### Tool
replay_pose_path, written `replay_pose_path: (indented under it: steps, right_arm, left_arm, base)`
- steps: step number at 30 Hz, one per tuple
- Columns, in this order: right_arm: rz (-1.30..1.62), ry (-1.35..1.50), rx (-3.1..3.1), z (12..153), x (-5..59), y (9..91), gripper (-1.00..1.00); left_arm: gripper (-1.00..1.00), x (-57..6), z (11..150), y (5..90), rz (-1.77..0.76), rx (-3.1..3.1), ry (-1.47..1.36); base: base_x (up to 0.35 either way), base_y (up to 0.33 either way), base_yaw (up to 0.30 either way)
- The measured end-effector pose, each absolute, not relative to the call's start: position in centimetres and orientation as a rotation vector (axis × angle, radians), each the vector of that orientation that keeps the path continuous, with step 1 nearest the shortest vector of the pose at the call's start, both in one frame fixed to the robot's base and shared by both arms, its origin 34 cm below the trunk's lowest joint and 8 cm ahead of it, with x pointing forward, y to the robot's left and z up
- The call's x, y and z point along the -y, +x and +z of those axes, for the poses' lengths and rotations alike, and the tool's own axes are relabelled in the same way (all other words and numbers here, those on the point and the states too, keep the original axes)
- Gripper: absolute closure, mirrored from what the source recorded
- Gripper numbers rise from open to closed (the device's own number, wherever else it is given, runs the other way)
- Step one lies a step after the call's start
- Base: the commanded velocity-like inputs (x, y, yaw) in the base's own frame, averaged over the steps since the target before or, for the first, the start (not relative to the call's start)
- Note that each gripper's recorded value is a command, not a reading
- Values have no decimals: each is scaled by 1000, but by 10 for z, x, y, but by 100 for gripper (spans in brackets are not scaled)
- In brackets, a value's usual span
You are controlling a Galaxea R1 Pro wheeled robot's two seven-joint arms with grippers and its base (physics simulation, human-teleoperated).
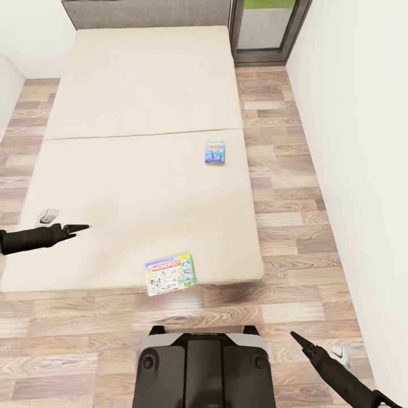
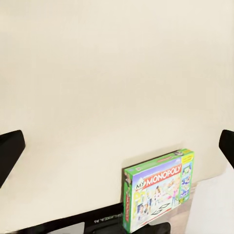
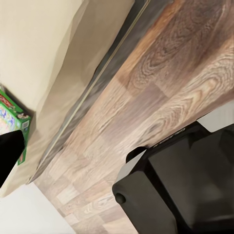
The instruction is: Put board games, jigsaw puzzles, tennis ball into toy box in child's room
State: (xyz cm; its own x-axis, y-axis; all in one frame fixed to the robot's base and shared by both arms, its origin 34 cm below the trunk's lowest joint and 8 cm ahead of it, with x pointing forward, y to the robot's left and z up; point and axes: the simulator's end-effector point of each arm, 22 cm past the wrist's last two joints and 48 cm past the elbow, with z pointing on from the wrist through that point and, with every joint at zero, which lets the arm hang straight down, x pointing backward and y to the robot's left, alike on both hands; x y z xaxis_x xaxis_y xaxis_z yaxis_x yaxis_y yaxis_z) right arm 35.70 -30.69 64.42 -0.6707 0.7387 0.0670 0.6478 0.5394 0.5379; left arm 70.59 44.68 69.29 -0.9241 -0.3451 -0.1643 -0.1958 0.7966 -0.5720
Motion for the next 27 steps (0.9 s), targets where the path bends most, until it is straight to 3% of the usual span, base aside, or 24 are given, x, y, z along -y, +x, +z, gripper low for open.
replay_pose_path:
  steps: [8, 27]
  right_arm:
    - [814, 1191, -2596, 644, 299, 359, -100]
    - [855, 1073, -2600, 617, 254, 411, -100]
  left_arm:
    - [-100, -462, 695, 693, -833, -2737, -446]
    - [-100, -487, 697, 640, -1006, -2696, -567]
  base:
    - [0, 120, 0]
    - [0, 9, 0]
